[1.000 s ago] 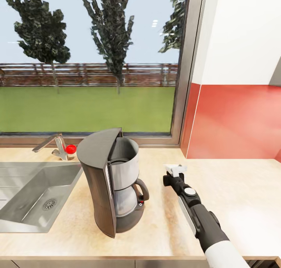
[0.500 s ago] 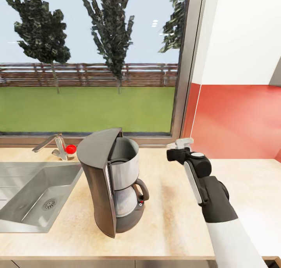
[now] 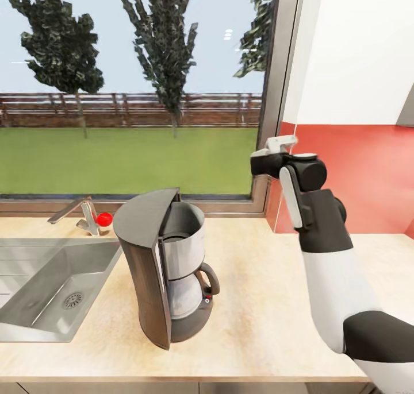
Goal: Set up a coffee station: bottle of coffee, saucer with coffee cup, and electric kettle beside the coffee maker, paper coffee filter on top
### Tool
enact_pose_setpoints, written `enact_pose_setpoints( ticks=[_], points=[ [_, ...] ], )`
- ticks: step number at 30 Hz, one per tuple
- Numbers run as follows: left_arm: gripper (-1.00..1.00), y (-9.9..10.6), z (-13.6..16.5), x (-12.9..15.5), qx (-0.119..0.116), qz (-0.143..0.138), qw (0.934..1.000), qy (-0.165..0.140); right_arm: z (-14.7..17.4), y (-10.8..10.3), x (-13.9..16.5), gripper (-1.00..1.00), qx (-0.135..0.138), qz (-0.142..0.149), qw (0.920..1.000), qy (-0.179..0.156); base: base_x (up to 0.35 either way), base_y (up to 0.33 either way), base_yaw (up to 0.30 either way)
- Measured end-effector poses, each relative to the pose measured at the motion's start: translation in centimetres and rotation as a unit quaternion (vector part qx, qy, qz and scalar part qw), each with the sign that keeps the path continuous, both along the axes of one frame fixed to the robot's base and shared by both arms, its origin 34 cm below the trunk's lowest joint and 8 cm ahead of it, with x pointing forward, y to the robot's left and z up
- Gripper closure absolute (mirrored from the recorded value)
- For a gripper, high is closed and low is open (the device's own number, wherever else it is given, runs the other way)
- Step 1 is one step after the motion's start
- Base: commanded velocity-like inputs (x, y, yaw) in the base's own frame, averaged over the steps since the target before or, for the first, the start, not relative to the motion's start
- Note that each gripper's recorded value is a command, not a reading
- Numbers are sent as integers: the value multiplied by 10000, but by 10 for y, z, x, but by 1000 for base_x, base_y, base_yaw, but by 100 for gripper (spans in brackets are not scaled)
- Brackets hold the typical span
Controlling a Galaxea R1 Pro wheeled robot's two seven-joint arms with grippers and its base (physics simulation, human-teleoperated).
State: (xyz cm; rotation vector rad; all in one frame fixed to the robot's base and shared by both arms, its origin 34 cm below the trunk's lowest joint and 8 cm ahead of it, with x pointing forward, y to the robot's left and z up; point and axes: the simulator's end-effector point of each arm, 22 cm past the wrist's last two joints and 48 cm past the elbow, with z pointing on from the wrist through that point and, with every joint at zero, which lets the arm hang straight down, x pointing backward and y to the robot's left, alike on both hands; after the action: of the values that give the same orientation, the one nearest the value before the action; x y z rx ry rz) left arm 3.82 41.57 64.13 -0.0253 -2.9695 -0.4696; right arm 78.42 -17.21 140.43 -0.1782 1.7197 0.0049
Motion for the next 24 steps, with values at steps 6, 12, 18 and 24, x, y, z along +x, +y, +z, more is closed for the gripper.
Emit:
enact_pose_setpoints(
  ticks=[6,12,18,24],
  points=[
    [-100,0,0,1,1,-11,10000,-2,20,-2,-4,100,12,-7,9997,-225,-212,0,0],
    [-100,1,0,2,7,-22,10000,-1,19,-2,-4,100,10,-4,9998,-201,-332,0,0],
    [-100,1,0,2,6,-24,10000,-1,18,-1,-3,100,5,5,9998,-193,-336,0,0],
    [-100,1,0,3,9,-24,10000,-9,16,1,-3,100,10,24,9999,-169,-337,0,0]
  ],
)
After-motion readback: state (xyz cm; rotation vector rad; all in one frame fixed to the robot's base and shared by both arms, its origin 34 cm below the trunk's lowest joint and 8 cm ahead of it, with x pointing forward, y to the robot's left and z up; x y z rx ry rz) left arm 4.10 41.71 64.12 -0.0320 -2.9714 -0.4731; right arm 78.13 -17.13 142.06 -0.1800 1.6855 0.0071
